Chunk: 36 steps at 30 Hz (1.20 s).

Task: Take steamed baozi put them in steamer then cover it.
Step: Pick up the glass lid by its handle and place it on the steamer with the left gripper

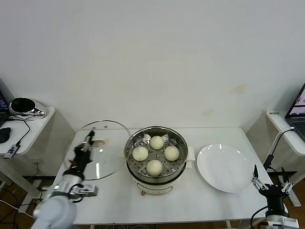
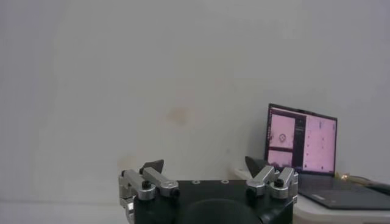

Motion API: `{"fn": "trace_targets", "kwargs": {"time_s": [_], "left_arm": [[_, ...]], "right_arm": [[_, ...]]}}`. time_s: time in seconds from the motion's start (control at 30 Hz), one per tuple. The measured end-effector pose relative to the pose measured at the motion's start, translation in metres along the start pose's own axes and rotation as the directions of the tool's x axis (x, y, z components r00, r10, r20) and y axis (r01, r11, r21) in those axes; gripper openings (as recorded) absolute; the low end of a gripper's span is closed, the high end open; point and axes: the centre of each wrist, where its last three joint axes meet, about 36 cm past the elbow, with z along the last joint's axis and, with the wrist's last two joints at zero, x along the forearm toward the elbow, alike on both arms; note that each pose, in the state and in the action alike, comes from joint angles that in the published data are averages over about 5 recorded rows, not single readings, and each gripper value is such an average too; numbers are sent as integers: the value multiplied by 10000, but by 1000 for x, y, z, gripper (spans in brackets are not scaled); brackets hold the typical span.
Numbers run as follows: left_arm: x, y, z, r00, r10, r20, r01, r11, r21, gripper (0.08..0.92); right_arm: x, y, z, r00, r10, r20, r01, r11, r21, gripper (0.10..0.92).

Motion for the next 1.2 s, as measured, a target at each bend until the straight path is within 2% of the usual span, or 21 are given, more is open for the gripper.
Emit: {"fn": "trace_targets", "kwargs": {"time_s": [0.33,0.53,0.93,1.2], "left_arm": [[-24,-7,-84,9980,572,265,-575,9983,97,134],[-35,-13,-124,9960,875,155,-876,9962,15,134],[-51,-21,-178,9936,1125,-41,-1124,9936,84,134],[-57,-29,-201,9929,1188,-75,-1188,9929,46,134]], "right_arm": [[1,12,11,9997,-12,-231,22,9989,472,823],[3,17,17,9994,-120,-334,143,9976,679,823],[5,24,23,9986,-283,-453,320,9960,829,823],[6,25,24,9984,-346,-456,384,9956,857,823]]}}
